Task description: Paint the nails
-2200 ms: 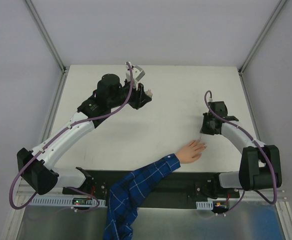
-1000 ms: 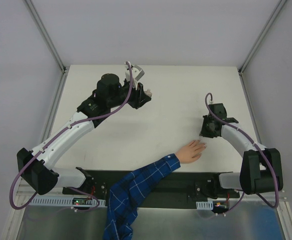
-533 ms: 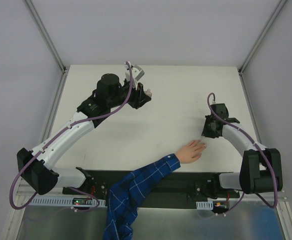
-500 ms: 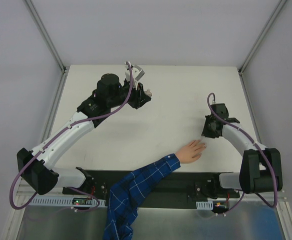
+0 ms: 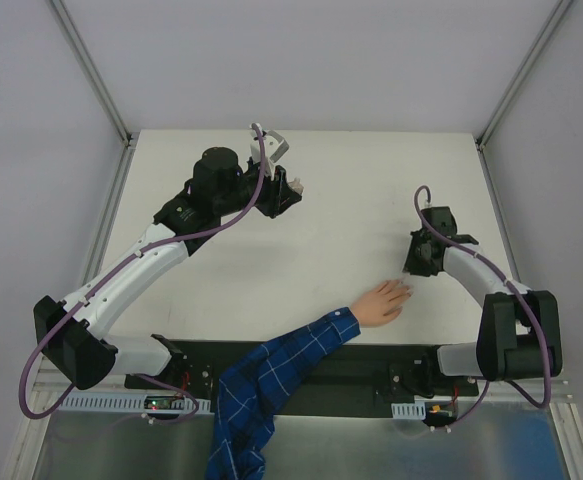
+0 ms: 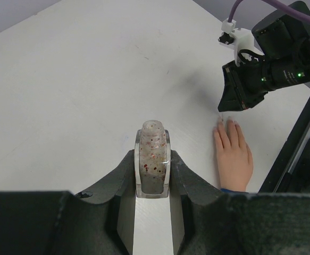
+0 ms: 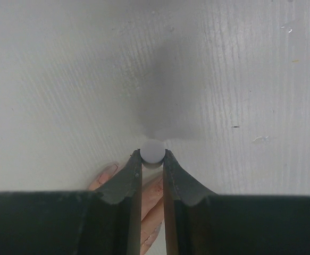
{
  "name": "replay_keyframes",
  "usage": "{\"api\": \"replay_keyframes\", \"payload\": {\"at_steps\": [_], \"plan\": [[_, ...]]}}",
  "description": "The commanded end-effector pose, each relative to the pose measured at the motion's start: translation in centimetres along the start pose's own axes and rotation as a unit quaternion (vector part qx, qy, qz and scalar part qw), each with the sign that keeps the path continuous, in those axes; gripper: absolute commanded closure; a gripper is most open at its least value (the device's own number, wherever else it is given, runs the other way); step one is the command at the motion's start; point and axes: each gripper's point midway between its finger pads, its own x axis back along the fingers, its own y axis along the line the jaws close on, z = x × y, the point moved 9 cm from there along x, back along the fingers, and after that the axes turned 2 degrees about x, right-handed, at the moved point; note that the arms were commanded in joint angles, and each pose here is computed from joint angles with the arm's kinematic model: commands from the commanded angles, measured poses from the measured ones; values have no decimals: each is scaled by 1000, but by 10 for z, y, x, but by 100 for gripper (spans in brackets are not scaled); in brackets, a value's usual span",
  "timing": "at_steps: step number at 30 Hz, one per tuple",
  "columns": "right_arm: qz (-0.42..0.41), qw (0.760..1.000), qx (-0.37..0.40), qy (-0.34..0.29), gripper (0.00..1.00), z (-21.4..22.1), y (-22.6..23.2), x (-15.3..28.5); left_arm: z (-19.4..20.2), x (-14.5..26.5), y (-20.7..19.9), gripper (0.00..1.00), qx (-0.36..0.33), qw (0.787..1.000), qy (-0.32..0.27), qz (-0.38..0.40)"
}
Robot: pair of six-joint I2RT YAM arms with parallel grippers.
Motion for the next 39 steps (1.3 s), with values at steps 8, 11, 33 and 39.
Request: {"api": "replay_keyframes", "payload": {"at_steps": [8, 11, 33, 39], "plan": [[-24, 999, 0, -32, 100, -22, 5, 3, -21, 6, 0, 100, -20, 999, -41, -5], [-24, 999, 5, -25, 100, -19, 7, 2, -21, 6, 0, 100, -20, 999, -41, -4], [-40, 999, 15, -13, 99, -13, 15, 3, -19, 9, 0, 100, -18, 999, -41, -6], [-29, 999, 0, -17, 100, -15, 7, 4, -18, 11, 0, 100, -18, 999, -41, -9]]}}
